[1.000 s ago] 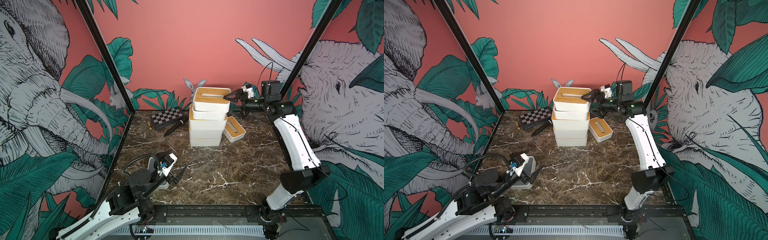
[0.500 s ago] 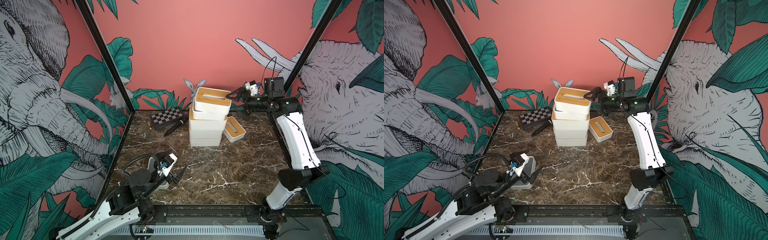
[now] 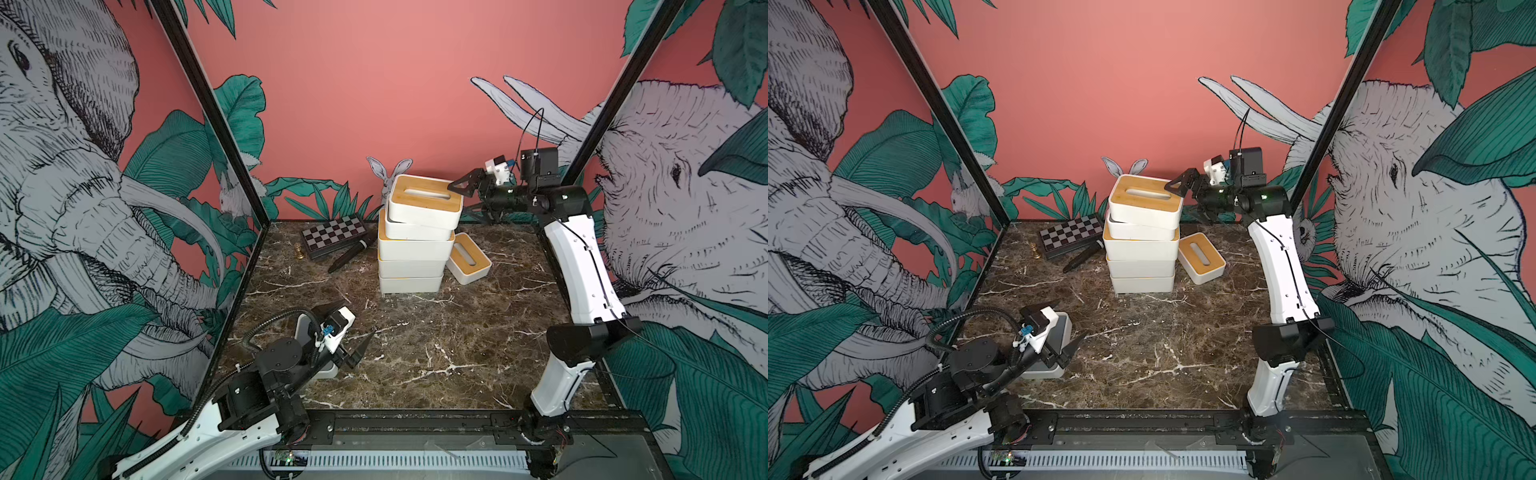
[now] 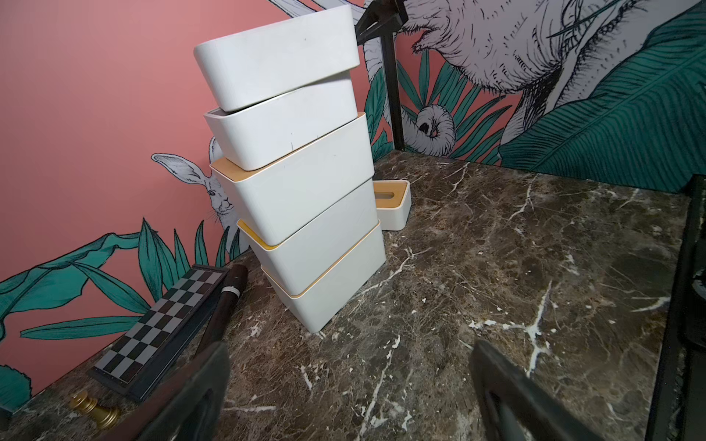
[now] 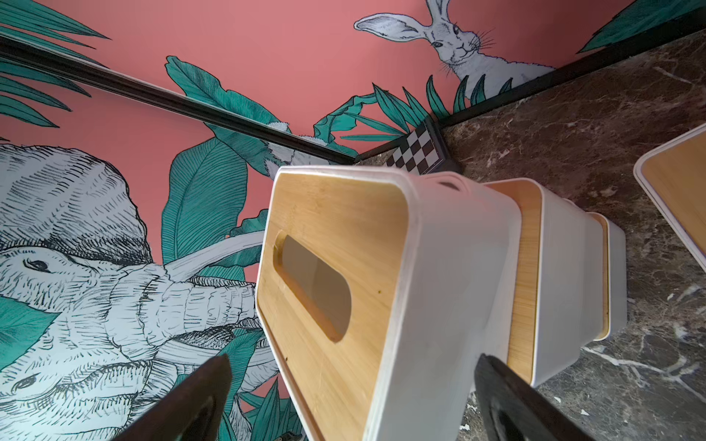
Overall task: Stack the tissue boxes
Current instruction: Place the tissue box at the tissue box.
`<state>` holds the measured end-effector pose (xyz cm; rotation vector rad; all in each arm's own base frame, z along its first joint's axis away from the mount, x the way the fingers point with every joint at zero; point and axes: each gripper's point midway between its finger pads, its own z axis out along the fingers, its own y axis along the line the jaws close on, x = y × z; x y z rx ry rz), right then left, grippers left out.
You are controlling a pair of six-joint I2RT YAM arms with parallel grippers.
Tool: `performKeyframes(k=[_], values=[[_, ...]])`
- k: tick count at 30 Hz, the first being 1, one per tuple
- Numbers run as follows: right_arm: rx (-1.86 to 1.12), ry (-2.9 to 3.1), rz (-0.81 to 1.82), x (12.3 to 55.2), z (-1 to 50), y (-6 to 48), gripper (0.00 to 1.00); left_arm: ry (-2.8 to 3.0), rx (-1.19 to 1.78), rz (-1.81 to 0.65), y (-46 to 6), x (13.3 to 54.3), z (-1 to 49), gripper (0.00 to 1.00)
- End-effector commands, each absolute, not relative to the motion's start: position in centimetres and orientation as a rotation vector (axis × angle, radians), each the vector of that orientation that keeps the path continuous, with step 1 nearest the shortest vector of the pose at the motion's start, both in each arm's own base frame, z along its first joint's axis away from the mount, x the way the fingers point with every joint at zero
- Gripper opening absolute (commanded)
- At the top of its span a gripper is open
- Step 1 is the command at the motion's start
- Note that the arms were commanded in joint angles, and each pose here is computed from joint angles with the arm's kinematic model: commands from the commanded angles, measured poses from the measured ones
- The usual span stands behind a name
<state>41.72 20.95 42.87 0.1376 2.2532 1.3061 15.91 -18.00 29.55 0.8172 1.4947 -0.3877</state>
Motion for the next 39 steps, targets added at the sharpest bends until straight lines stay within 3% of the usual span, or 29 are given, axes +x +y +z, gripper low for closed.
performKeyframes(k=[1,30,39], values=[[0.083,2.201,1.341,41.5,44.7,21.7,0.99,1.484,0.800,-0.405,-18.1,15.9,29.8,0.99],[0.088,2.170,1.396,44.0,45.3,22.8,0.99,1.487,0.800,-0.408,-18.1,15.9,29.8,1.00],[0.125,2.143,1.296,43.6,46.5,20.4,0.99,1.487,0.794,-0.413,-18.0,15.9,29.9,0.99]])
